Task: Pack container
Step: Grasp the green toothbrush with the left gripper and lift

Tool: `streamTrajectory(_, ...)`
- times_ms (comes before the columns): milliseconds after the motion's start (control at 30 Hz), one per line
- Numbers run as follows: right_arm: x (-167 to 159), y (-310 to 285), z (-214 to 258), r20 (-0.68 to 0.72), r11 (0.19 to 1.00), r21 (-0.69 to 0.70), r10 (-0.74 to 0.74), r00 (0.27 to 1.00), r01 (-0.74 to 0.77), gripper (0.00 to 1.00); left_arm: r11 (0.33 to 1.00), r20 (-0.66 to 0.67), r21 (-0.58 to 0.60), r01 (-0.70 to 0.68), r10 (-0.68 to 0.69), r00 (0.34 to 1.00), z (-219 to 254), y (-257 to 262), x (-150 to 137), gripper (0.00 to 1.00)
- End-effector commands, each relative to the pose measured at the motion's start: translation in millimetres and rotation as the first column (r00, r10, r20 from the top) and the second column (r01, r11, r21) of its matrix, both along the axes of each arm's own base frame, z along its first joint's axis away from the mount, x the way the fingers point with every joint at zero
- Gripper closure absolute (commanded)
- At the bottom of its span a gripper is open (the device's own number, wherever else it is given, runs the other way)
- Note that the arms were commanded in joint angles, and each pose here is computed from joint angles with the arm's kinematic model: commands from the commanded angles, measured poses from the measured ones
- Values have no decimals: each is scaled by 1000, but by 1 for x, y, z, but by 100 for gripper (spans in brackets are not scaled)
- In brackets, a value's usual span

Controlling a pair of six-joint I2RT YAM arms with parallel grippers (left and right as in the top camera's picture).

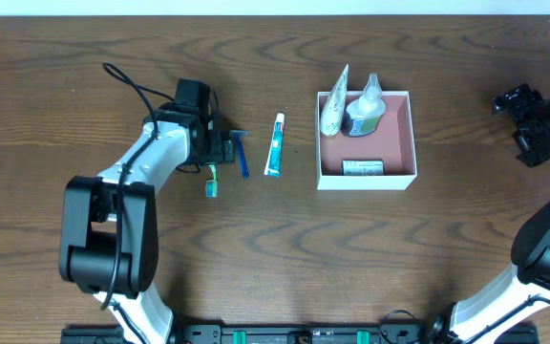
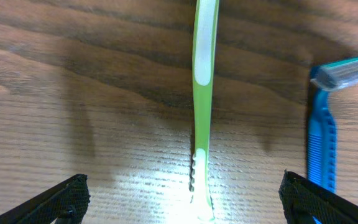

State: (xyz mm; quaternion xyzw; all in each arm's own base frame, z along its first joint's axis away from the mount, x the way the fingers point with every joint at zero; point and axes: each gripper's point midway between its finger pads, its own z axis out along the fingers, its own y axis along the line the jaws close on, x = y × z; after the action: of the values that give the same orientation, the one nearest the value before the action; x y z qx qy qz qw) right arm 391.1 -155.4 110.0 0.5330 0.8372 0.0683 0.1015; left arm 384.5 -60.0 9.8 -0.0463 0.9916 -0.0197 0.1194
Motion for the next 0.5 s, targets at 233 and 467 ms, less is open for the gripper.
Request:
streamTrajectory(233,0,0,0,-1,1000,3,-10,1000,10,1,1000,-38,14,-23,23,999,-15,3,-1,2)
streamTrajectory(467,0,0,0,-1,1000,3,-10,1000,10,1,1000,-25,12,-22,23,999,-15,2,2,2)
